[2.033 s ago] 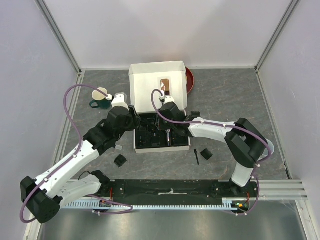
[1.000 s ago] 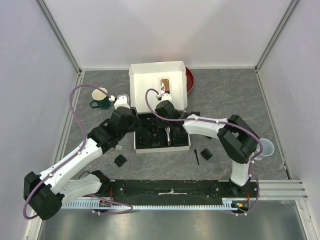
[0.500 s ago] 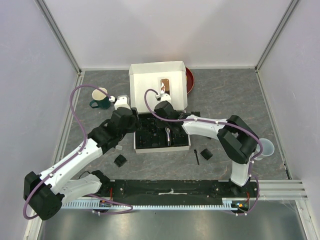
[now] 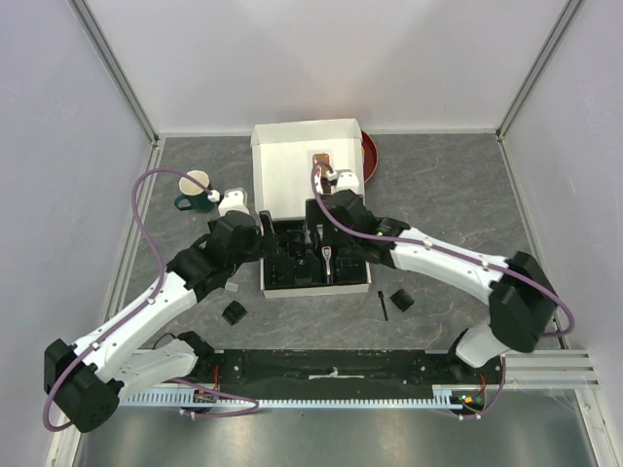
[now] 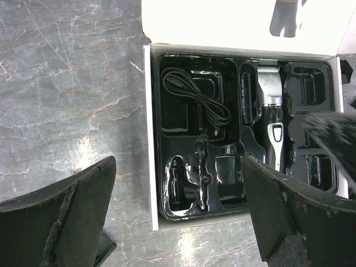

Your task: Sort the hair-cutting tools

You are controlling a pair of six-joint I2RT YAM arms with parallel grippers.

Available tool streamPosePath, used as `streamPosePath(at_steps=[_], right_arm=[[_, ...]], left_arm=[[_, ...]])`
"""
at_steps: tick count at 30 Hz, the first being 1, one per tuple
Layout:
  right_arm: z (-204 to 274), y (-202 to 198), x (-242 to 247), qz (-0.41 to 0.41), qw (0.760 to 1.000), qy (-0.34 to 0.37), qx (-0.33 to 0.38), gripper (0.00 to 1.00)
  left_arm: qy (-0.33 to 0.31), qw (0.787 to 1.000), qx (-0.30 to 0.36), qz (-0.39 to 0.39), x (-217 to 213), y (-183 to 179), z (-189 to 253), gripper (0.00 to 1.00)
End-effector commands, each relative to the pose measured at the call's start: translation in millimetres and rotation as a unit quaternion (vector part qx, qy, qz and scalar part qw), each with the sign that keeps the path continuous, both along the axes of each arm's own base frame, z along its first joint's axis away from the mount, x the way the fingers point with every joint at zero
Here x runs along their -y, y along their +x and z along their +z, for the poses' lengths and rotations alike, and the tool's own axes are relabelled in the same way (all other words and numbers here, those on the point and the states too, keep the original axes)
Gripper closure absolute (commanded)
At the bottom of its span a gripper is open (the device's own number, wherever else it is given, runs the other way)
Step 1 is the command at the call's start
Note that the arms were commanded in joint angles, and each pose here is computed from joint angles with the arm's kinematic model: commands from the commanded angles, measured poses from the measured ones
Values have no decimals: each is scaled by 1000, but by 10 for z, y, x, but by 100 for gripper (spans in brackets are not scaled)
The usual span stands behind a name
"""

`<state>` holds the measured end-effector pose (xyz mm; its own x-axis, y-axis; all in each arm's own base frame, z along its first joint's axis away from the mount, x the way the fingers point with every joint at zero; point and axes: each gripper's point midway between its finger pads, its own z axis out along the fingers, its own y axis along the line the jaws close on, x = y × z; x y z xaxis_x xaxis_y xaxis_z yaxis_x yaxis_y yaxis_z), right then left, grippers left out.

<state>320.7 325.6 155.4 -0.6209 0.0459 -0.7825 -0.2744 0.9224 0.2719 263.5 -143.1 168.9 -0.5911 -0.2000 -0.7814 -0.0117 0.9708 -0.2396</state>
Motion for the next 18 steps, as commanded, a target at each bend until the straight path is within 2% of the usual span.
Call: streamPosePath(at_steps=[1,5,8,14,18], right_arm=[[122,-266,355,-24,1000,13,2,2],[138,-458,587,-45,998,37,-3,2],[144,-569,658,-47,997,56,-12,2],[142,-612,723,-58,996,65,-14,2],[81,-629,703,-55,996,61,-23,2]], left_arm=[[-26,999,-2,28,-64,-58,10,2],[-39,996,-34,69,-187,-185,-177,6],[-40,987,-65,142,-411,-334,-388,6],[-45,954,-117,274,-782,-667,-780,7],[-41,938,-123,321,-957,-807,-1010,6]])
